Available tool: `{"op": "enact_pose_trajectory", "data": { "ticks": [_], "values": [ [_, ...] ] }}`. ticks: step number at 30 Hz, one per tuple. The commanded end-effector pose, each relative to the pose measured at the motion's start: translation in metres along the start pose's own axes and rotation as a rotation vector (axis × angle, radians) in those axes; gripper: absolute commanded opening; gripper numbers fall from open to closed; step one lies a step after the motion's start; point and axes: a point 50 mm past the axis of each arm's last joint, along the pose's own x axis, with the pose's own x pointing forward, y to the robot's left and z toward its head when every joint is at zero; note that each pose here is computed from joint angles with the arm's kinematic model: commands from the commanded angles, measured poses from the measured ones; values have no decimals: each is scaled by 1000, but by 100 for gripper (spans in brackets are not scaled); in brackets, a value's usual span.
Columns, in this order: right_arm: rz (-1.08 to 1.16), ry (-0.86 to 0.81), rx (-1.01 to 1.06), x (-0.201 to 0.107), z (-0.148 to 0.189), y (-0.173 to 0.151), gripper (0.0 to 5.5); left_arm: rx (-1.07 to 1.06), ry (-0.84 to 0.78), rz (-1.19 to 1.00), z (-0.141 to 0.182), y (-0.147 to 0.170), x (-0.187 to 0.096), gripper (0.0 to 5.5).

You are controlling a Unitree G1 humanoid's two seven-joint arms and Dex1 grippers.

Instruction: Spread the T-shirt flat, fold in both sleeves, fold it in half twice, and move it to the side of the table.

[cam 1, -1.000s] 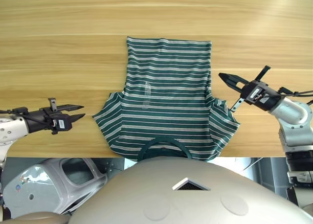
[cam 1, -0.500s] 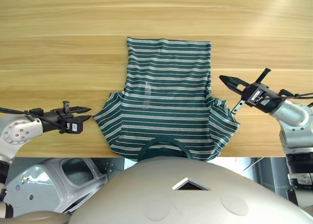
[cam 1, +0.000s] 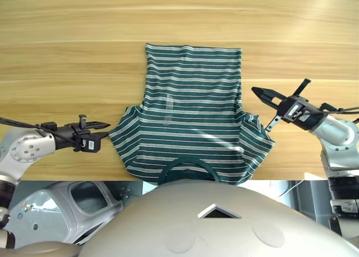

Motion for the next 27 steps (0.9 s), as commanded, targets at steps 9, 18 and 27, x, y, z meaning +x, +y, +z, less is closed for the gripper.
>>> {"op": "enact_pose_trajectory", "data": {
  "ticks": [9, 18, 27],
  "values": [
    [5, 9, -2, -7, 0, 0, 0, -48, 22, -106, 5, -26, -2, 126],
    [9, 7, -3, -6, 2, 1, 0, -31, 1, -125, 10, -25, 11, 126],
    [8, 8, -3, -7, 2, 1, 0, 1, -20, -144, 13, -24, 19, 43]
  ]
}}
